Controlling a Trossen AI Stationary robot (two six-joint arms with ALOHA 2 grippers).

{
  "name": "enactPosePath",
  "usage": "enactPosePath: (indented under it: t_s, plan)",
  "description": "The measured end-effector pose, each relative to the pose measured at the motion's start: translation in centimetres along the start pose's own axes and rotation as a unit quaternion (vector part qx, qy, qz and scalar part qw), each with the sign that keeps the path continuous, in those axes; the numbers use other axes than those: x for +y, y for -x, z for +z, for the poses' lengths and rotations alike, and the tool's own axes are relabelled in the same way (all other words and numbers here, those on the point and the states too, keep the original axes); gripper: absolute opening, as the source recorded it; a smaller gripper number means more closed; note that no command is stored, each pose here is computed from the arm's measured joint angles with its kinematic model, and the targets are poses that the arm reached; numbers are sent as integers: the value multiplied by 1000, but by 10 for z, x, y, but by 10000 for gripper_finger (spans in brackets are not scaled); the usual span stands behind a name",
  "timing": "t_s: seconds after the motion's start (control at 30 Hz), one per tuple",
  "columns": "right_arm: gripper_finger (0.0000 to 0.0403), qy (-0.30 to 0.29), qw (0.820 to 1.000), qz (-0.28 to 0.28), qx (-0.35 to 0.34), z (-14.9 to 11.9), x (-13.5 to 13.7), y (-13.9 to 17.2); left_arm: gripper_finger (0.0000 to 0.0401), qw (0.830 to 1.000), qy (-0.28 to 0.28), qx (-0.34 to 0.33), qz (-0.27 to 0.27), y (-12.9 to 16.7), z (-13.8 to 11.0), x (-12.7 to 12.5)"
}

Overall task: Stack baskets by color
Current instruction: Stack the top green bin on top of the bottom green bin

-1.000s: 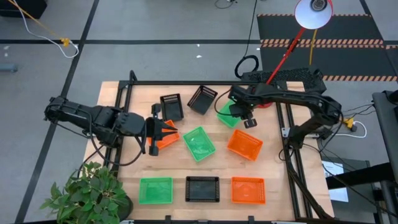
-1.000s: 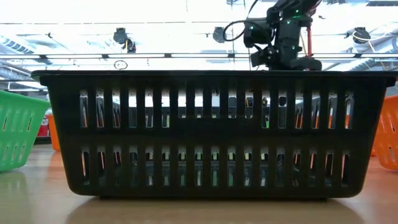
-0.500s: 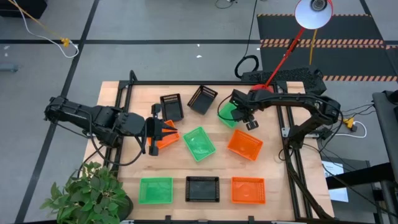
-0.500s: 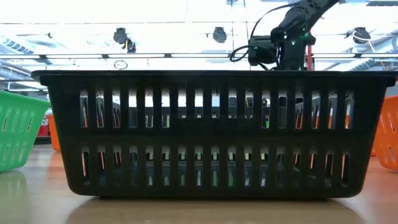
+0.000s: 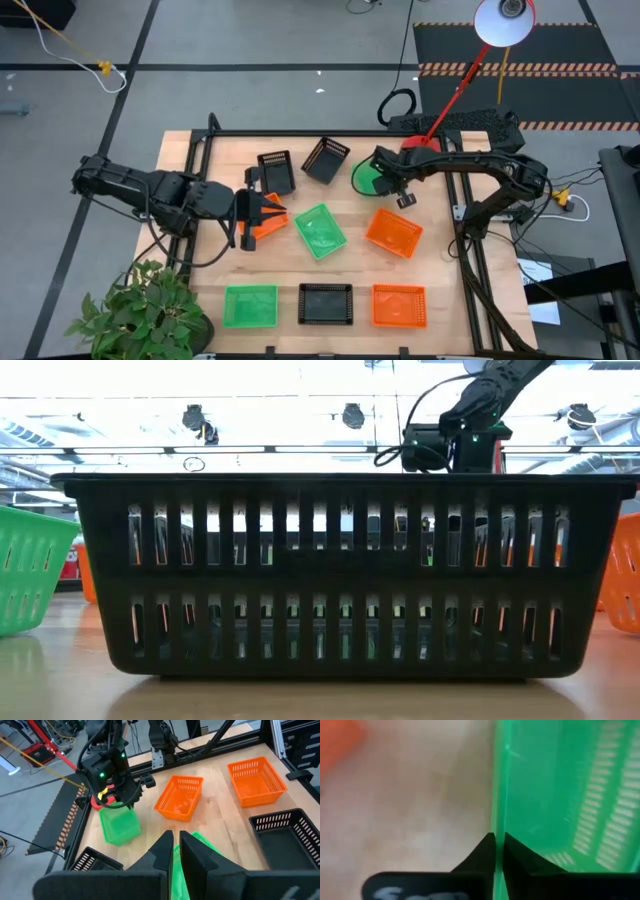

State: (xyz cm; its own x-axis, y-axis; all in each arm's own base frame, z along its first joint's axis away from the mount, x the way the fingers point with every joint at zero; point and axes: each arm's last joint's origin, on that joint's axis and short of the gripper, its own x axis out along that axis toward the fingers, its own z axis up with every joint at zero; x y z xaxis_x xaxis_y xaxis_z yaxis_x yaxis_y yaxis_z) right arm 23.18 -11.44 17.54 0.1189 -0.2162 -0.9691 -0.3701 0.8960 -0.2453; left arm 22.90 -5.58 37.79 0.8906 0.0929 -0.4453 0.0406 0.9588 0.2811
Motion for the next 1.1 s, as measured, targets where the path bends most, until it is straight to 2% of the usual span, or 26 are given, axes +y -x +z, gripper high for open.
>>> enactPosePath:
  t_s: [0.17,0.27,0.33,0.47,0.6,0.73,0.87,0.97,1.1]
  plan:
    - [19,9,996,-73,49,6,6,9,35,1000,-10,3,0,-4,0,-1]
    - [11,18,994,-105,37,11,13,24,35,1000,-11,1,5,-8,1,0]
    - [7,7,993,-121,8,16,18,39,35,1000,-19,2,6,-9,1,1]
    - [11,-62,984,-153,-66,24,29,70,35,1000,-7,-21,19,-14,6,5]
    - [8,-141,962,-170,-162,34,43,96,36,999,-4,-33,29,-25,9,6]
    - [6,-180,942,-161,-232,47,58,109,38,998,-14,-43,34,-43,11,3]
    - [8,-203,933,-142,-260,60,70,110,67,997,-16,-64,45,-66,16,1]
    - [8,-198,935,-136,-261,66,75,107,105,996,-27,-64,47,-83,20,-2]
    - [8,-216,928,-132,-273,73,74,104,164,997,-35,-49,43,-105,25,-8]
